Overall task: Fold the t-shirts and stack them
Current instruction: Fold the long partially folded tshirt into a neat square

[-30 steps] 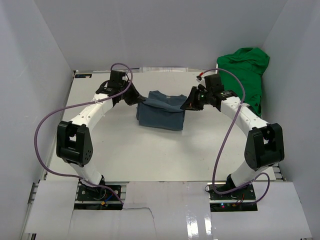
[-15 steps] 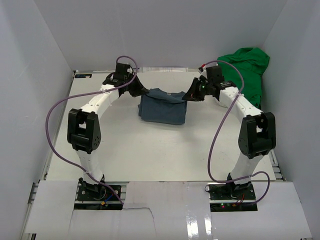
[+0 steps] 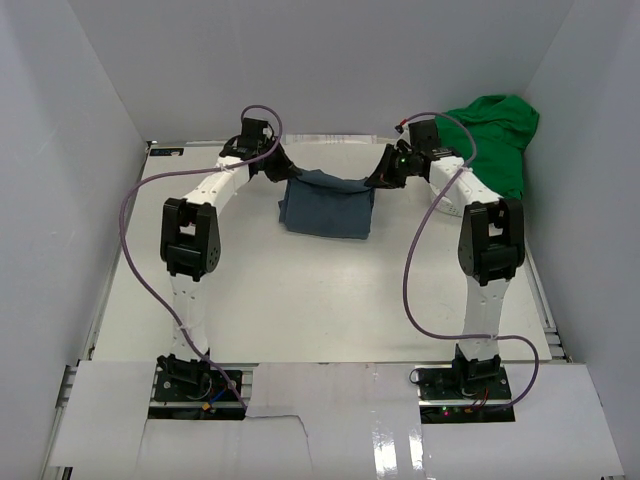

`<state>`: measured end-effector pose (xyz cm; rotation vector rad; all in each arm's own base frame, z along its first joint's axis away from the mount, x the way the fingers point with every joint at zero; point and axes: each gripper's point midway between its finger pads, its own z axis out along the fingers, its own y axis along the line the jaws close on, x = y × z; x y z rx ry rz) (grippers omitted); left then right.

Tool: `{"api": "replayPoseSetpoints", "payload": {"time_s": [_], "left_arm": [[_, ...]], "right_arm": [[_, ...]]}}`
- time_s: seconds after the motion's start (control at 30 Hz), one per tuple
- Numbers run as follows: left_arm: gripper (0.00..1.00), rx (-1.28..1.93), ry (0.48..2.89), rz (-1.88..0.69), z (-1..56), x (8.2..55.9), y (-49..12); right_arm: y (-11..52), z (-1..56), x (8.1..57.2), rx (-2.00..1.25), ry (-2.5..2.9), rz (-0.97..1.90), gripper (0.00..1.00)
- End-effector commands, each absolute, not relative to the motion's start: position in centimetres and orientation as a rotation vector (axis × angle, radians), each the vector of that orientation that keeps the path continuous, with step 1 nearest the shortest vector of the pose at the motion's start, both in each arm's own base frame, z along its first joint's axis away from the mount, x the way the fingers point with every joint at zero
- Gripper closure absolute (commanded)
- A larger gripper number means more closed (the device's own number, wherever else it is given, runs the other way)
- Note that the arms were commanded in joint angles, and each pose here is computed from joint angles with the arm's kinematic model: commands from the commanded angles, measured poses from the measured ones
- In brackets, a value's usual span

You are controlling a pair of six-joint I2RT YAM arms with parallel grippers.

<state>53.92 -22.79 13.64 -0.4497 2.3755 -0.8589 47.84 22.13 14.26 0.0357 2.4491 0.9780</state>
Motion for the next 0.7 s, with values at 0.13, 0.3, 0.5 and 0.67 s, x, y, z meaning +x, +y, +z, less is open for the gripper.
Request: {"api": "replayPoseSetpoints", "payload": {"time_s": [0.13,0.3,0.5,0.67], "left_arm": [[1.0,-0.374,2.26,-0.914,15.3,57.8,-23.6],[1.0,-0.374,2.244,-0.919,14.1,59.2,-24.0],[1.0,-0.372,2.222,-0.921,14.2,60.3,-24.2],[0.76,-0.357,2.21,-0.944,13.7,61.1,-24.7]], "right_arm": [[21.3,13.6,51.1,0.012,2.406,0.95,0.92],[20.4,13.5,53.2,0.038,2.369,0.954,0.92],[20.1,13.3,55.3,0.051,2.344,0.989,0.92],[20.0,12.6,56.7,0.069,2.32,1.012,0.75]]}}
